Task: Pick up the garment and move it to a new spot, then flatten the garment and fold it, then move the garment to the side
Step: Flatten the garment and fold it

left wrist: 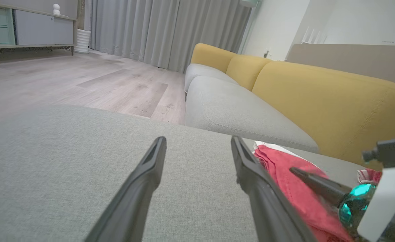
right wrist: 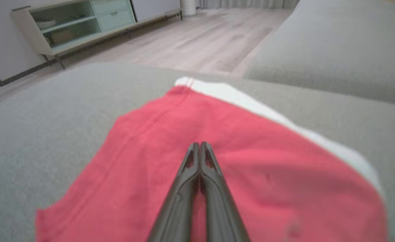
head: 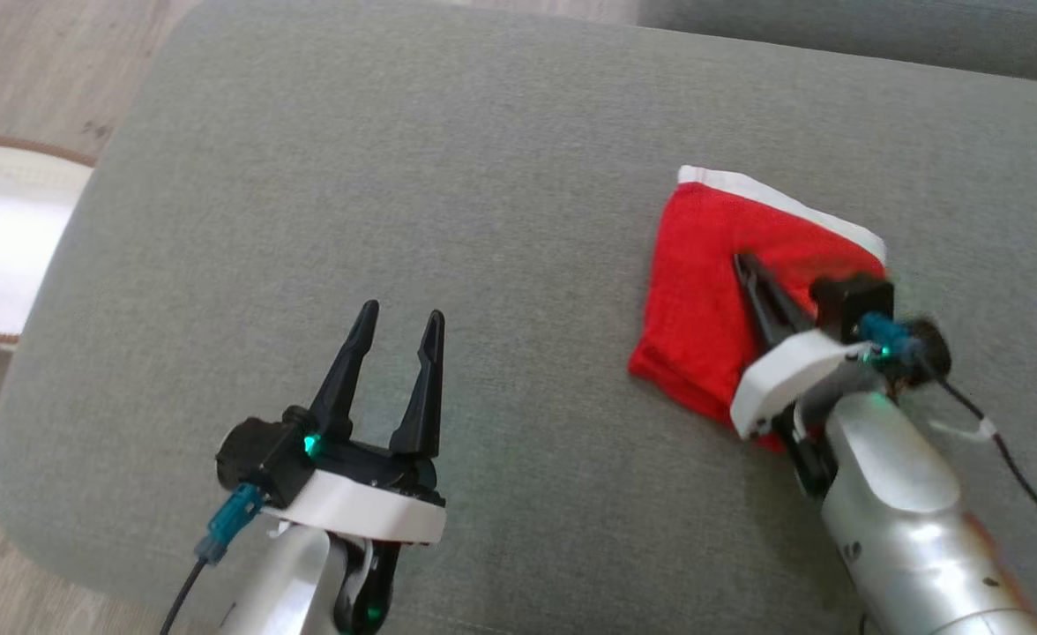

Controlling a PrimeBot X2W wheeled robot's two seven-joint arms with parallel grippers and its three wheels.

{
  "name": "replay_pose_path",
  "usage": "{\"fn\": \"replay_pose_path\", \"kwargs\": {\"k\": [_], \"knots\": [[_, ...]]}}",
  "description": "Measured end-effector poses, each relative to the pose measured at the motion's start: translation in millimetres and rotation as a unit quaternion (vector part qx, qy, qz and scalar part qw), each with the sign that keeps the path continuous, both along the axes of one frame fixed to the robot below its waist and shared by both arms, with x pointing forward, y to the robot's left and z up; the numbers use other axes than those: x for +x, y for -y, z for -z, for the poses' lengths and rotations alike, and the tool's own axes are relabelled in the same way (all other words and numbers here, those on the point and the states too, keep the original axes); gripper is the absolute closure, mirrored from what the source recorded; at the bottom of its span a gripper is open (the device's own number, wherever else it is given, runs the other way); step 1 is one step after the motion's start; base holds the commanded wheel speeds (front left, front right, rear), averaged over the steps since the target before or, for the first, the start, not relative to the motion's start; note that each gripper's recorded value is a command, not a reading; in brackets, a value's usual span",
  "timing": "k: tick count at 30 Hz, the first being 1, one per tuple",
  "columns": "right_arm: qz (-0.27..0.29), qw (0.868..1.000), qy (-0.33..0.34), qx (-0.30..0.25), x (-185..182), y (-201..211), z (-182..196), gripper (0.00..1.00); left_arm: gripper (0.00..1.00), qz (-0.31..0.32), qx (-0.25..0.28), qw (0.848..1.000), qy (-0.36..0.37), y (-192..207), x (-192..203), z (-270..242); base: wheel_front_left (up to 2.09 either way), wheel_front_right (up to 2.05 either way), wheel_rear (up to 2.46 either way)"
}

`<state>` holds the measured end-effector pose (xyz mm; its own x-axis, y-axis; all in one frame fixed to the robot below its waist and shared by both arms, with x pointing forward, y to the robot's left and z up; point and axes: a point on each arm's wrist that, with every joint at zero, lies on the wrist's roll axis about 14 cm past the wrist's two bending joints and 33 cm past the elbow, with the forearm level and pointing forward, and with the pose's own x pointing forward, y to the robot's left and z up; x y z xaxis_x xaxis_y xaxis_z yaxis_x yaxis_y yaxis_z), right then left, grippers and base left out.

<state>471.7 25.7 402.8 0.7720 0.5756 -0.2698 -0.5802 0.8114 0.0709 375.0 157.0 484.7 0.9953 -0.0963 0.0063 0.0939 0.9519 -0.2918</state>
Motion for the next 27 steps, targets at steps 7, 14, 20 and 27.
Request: {"fn": "replay_pose_path", "kwargs": {"k": [7,14,20,27], "knots": [[-0.031,0.998,-0.038,-0.031,-13,-10,23,1.00,0.00,-0.015,0.001,1.000,-0.003,-10,-3,2,0.00,0.00,0.00],[0.009,1.000,0.010,0.012,5,4,-18,1.00,0.00,-0.009,-0.002,1.000,0.009,-6,0,-5,0.00,0.00,0.00],[0.052,0.994,0.086,0.041,8,35,-65,0.36,0.00,0.015,-0.004,0.999,0.032,9,9,-19,0.00,0.00,0.00],[0.138,0.984,0.100,0.049,-20,99,-70,0.00,0.00,0.049,-0.008,0.997,0.056,33,14,-34,0.00,0.00,0.00]]}}
